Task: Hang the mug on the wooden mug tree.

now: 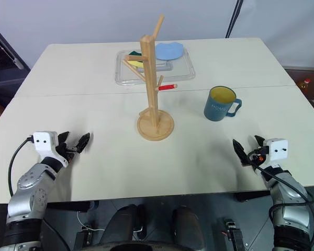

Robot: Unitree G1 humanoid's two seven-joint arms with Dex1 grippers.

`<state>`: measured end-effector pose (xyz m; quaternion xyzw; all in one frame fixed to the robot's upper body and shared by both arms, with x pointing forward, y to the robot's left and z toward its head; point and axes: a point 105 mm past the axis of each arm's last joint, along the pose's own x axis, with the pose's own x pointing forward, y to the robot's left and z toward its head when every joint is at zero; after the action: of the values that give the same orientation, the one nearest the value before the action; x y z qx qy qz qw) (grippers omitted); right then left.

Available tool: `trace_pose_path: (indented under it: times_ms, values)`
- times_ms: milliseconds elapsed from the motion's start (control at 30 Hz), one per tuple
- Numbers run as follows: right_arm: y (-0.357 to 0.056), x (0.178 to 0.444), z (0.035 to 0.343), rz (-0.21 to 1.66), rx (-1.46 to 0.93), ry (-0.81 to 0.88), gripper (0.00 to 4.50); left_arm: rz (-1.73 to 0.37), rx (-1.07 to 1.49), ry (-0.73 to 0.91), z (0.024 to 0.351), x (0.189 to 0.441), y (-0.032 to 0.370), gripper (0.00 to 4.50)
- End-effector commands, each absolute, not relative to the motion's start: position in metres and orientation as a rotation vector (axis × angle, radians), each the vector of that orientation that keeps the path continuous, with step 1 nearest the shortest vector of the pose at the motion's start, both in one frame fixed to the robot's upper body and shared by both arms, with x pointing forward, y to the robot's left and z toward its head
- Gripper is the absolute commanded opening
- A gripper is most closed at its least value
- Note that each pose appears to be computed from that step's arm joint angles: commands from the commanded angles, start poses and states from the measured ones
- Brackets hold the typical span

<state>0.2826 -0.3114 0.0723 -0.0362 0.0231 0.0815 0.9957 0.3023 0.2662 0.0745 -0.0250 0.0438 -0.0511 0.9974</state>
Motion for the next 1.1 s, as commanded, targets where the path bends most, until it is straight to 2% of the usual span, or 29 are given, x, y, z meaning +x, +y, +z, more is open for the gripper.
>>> trace_pose_path:
  times_ms: [33,367,567,767,933,1100]
  values:
    - [-0.318,0.283,0.083,0.151,-0.099,0.008,4.44,-0.106,-0.022,0.059,0.085,0.301,0.268,4.50]
    - [-0.322,0.283,0.090,0.108,-0.127,-0.007,4.44,-0.161,-0.016,0.042,0.090,0.303,0.259,4.50]
    - [-0.318,0.296,0.096,0.071,-0.115,-0.021,4.44,-0.459,-0.049,-0.077,0.125,0.295,0.206,4.50]
    - [-0.320,0.314,0.108,0.003,-0.117,-0.067,4.44,-0.920,-0.040,-0.079,0.151,0.260,0.129,4.50]
    - [-0.311,0.330,0.113,0.007,-0.110,-0.088,4.44,-1.130,-0.004,-0.078,0.165,0.242,0.090,4.50]
    - [-0.303,0.345,0.117,0.019,-0.114,-0.101,4.44,-1.193,0.039,-0.102,0.172,0.241,0.071,4.50]
